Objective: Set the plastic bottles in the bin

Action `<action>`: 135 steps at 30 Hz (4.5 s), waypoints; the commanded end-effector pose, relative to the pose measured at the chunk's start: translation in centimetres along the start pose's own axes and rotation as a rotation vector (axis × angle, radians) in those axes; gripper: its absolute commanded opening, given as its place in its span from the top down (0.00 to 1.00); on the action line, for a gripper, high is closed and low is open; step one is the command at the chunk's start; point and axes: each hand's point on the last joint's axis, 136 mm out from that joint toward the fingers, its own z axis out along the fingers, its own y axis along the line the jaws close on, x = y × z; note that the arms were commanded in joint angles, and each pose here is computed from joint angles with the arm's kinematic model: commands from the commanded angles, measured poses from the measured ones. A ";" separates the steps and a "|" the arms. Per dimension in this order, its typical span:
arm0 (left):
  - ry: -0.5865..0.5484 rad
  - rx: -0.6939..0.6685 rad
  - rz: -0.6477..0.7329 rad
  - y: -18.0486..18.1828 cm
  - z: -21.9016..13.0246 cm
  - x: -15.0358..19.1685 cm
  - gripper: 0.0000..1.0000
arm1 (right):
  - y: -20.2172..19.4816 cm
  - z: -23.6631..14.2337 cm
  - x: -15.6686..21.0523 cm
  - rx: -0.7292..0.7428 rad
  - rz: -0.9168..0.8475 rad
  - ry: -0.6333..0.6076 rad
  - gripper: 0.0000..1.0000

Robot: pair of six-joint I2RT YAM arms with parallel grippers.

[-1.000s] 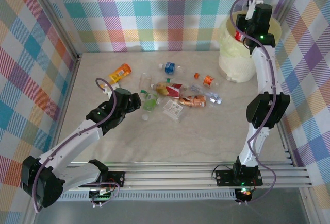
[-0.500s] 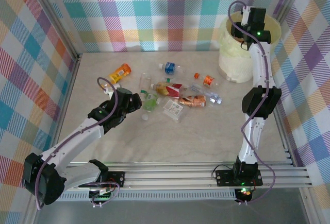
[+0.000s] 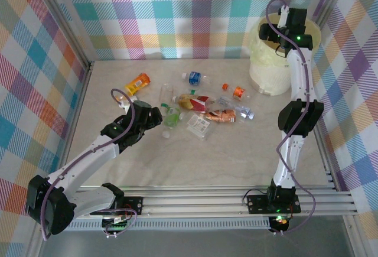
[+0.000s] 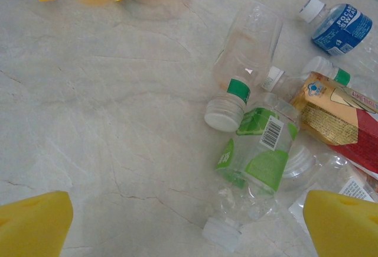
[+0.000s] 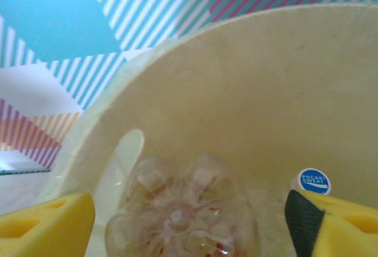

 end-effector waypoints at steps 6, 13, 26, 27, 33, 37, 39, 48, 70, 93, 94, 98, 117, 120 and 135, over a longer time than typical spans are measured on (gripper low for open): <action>0.012 -0.014 -0.012 0.5 0.6 0.4 0.00 | 2.8 -5.1 -4.0 -0.104 0.025 -0.086 0.07; 0.027 -0.012 -0.015 0.2 1.0 0.6 0.00 | 3.2 -6.8 -4.0 -0.118 0.050 -0.077 0.00; 0.055 0.016 -0.030 -1.1 2.0 0.6 0.00 | 9.0 -14.1 -0.1 -0.354 0.127 0.034 0.00; 0.059 0.022 -0.035 -1.2 2.0 0.6 0.00 | 9.8 -14.4 1.0 -0.372 0.124 0.044 0.00; 0.067 0.117 -0.060 -3.1 1.6 0.3 0.00 | 14.1 -16.0 7.7 -0.476 0.027 0.073 0.00; 0.053 0.191 -0.094 -4.3 1.0 -0.2 0.00 | 15.7 -15.1 13.3 -0.468 -0.082 0.141 0.00; 0.032 0.242 -0.118 -5.0 0.5 -0.7 0.00 | 16.0 -14.4 15.8 -0.451 -0.129 0.189 0.00; -0.008 0.321 -0.169 -5.2 -0.8 -1.1 0.00 | 14.5 -10.5 23.6 -0.332 -0.292 0.406 0.00; 0.005 0.281 -0.200 -4.2 -0.4 -0.4 0.00 | 12.2 -3.2 30.9 -0.230 -0.622 0.741 0.20; 0.022 0.288 -0.205 -4.6 0.2 0.0 0.00 | 13.0 -0.1 37.5 -0.245 -0.703 0.945 0.32; 0.022 0.296 -0.203 -4.8 0.2 -0.1 0.00 | 12.9 -0.1 37.5 -0.238 -0.702 0.938 0.33; 0.035 0.362 -0.169 -6.2 -0.1 -0.2 0.00 | 12.4 -0.4 37.1 -0.200 -0.690 0.919 0.39; 0.108 0.560 -0.101 -10.5 -0.8 0.3 0.00 | 14.9 -7.8 27.5 -0.192 -0.350 0.590 0.55; 0.108 0.598 -0.095 -11.3 -1.3 0.2 0.00 | 16.6 -9.3 24.6 -0.263 -0.273 0.458 0.57; 0.112 0.707 -0.118 -14.8 -1.9 0.5 0.00 | 19.3 -15.6 13.6 -0.411 -0.108 0.043 0.62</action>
